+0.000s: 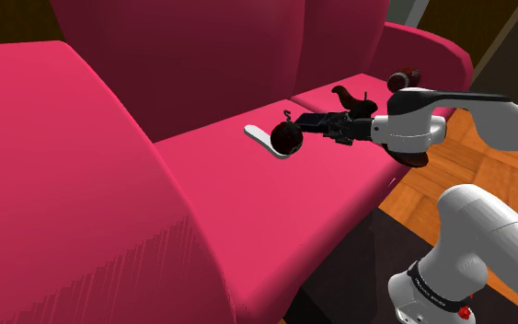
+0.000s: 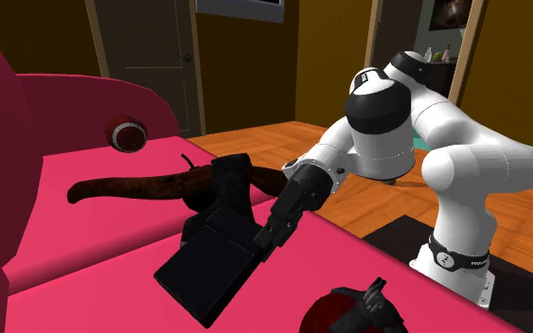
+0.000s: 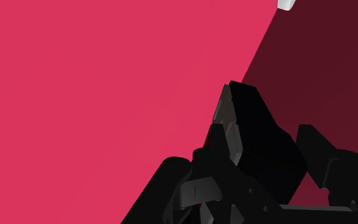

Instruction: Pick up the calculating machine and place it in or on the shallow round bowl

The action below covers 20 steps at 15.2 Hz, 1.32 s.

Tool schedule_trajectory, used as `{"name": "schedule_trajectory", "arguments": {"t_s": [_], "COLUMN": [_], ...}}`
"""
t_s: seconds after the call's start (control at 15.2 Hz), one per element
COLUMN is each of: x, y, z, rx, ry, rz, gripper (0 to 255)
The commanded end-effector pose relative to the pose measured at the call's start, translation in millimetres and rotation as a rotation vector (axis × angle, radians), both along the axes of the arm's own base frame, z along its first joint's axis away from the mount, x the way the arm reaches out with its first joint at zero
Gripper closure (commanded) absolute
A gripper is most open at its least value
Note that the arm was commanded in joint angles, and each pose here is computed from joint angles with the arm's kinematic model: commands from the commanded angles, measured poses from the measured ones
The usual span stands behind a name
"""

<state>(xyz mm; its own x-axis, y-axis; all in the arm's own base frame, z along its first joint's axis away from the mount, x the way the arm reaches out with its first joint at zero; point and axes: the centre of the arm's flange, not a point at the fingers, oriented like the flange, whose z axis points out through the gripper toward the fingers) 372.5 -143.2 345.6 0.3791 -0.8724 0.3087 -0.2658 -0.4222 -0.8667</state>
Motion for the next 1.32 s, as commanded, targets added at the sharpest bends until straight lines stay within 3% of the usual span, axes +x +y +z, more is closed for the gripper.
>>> {"name": "schedule_trajectory", "arguments": {"t_s": [0.0, 0.33, 1.25], "x": [0, 0, 0], "y": [0, 0, 0], "z": [-1, -1, 73], "rx": [0.001, 0.001, 0.001], "ry": [0.003, 0.003, 0.003], "rz": [-0.001, -0.001, -0.001], "gripper": [255, 255, 255]}}
